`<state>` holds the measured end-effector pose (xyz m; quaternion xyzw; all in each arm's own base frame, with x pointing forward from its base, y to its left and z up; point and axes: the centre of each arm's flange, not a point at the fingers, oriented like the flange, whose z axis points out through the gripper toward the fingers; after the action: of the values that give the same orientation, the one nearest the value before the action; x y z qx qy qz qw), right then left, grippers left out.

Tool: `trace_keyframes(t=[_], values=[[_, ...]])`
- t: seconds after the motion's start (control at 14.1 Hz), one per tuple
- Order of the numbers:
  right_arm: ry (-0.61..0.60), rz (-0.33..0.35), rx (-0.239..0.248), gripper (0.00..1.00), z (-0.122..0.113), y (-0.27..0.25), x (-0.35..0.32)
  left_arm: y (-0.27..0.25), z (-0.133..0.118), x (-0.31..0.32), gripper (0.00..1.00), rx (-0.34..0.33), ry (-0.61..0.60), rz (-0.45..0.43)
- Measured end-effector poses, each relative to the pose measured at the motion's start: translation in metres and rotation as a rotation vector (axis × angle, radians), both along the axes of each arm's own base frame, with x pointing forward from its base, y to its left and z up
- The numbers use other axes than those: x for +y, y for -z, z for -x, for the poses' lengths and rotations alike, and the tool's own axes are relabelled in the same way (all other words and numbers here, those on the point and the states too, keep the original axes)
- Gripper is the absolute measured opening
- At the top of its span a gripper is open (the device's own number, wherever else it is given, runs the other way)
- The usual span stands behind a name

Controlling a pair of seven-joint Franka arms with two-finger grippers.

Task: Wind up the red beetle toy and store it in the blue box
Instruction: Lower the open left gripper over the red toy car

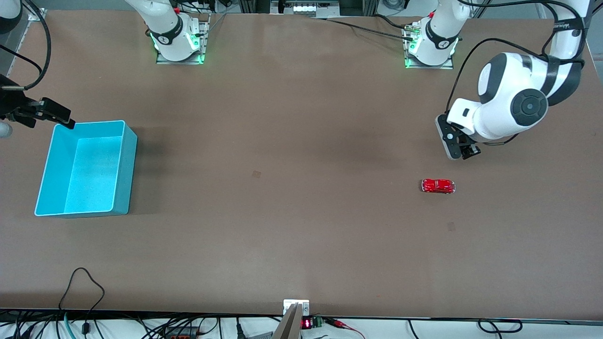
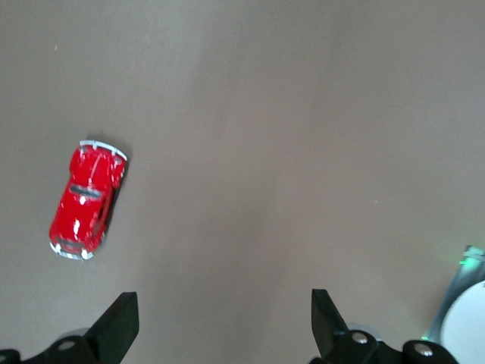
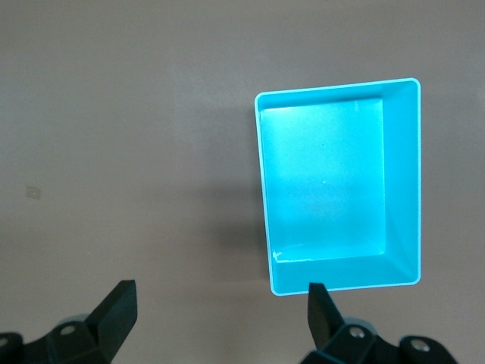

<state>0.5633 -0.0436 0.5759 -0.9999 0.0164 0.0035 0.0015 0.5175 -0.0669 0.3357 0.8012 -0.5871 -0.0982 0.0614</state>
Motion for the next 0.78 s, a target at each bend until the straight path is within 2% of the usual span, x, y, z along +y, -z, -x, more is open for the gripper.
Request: trace_keyframes(t=[0.28, 0.43, 0.78], values=[[0.0, 0.0, -0.002, 1.0, -0.001, 0.0, 0.0, 0.033, -0.009, -0.003, 1.0, -0.038, 0.154, 0.043], [0.001, 0.0, -0.003, 1.0, -0.001, 0.0, 0.0, 0.047, -0.013, -0.003, 1.0, -0.045, 0.173, 0.05], [0.001, 0.0, -0.005, 1.0, -0.001, 0.0, -0.001, 0.077, -0.025, -0.012, 1.0, -0.118, 0.197, 0.065]])
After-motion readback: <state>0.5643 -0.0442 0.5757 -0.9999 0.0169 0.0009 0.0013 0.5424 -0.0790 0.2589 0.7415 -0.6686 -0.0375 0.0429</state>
